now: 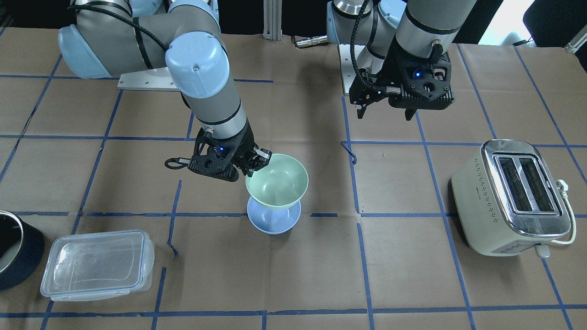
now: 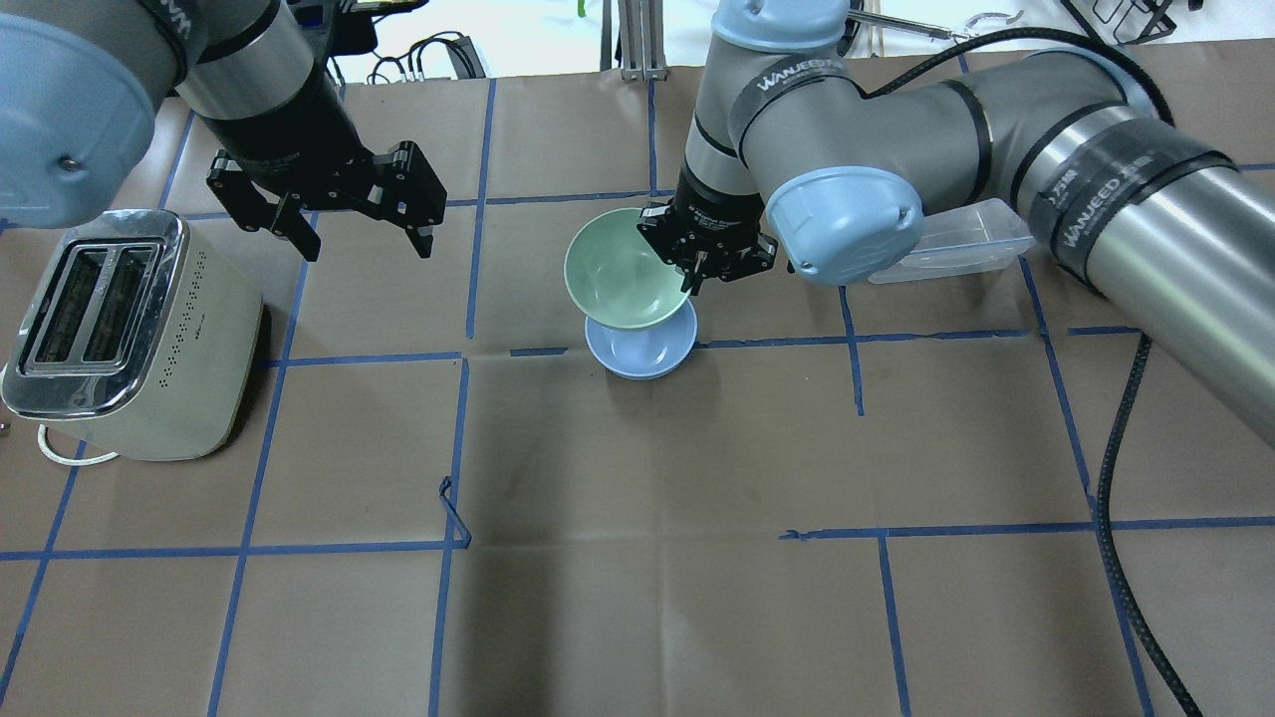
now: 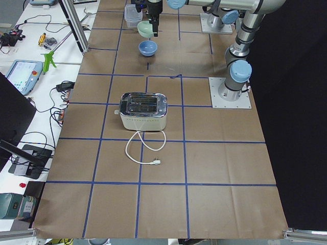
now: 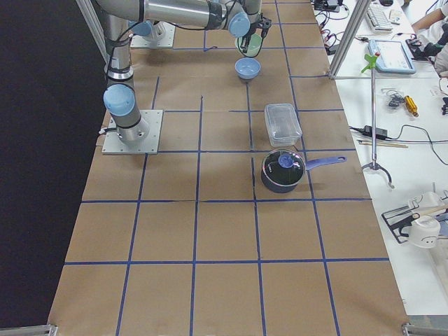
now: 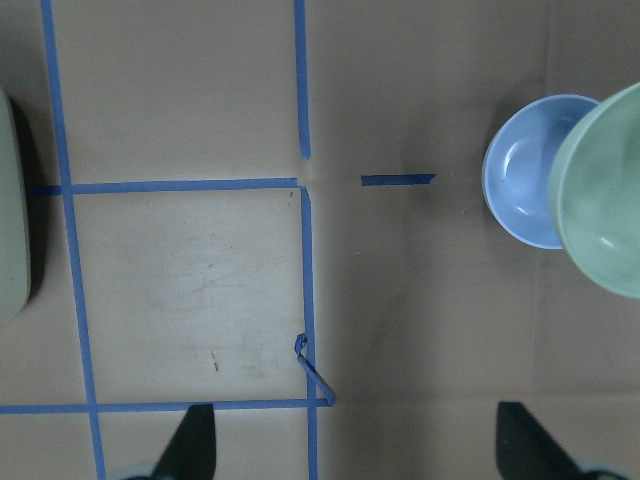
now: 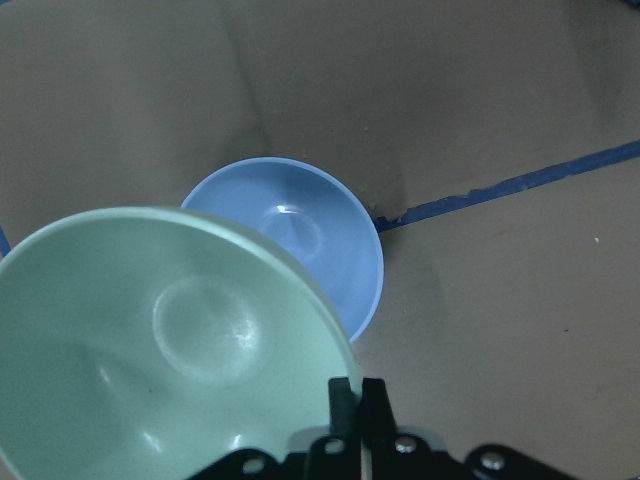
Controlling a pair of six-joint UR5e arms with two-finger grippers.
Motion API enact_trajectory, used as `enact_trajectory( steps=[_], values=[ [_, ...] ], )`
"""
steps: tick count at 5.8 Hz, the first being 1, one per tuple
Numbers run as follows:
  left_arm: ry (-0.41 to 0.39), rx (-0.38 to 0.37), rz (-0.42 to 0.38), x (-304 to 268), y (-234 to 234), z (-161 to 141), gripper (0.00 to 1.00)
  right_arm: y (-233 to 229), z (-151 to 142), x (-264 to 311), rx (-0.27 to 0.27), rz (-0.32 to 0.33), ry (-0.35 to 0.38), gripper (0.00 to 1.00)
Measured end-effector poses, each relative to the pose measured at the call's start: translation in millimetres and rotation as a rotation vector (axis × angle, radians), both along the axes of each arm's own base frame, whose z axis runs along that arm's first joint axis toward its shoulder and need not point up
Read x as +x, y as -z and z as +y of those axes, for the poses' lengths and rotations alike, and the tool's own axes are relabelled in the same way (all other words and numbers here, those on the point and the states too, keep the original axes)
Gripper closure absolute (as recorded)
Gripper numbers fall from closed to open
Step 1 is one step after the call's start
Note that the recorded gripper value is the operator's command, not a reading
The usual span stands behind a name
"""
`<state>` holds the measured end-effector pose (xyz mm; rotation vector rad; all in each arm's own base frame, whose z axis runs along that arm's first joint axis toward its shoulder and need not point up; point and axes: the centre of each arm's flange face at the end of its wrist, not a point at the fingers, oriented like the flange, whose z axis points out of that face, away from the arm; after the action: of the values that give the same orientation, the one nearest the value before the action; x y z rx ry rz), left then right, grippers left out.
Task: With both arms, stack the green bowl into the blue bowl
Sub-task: 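Move the green bowl over the blue bowl with the right gripper and lower it in, then open the right gripper to release the green bowl inside the blue bowl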
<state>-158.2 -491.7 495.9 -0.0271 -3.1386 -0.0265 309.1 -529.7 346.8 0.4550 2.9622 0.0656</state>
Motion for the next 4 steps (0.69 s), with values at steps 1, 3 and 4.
enact_trajectory(
  steps=[1, 3, 4],
  values=[
    [0.001, -0.02, 0.002, -0.2, 1.5, -1.2, 0.02, 24.2, -4.5, 5.0, 0.026, 0.009, -0.004, 0.95],
    [0.002, -0.042, 0.008, -1.3, 4.5, -2.7, 0.02, 65.4, -8.4, 5.6, 0.057, 0.025, -0.015, 0.94],
    [0.002, -0.045, 0.009, -1.4, 4.2, -2.7, 0.02, 83.2, -4.5, 1.4, 0.062, 0.028, -0.02, 0.89]
  ],
)
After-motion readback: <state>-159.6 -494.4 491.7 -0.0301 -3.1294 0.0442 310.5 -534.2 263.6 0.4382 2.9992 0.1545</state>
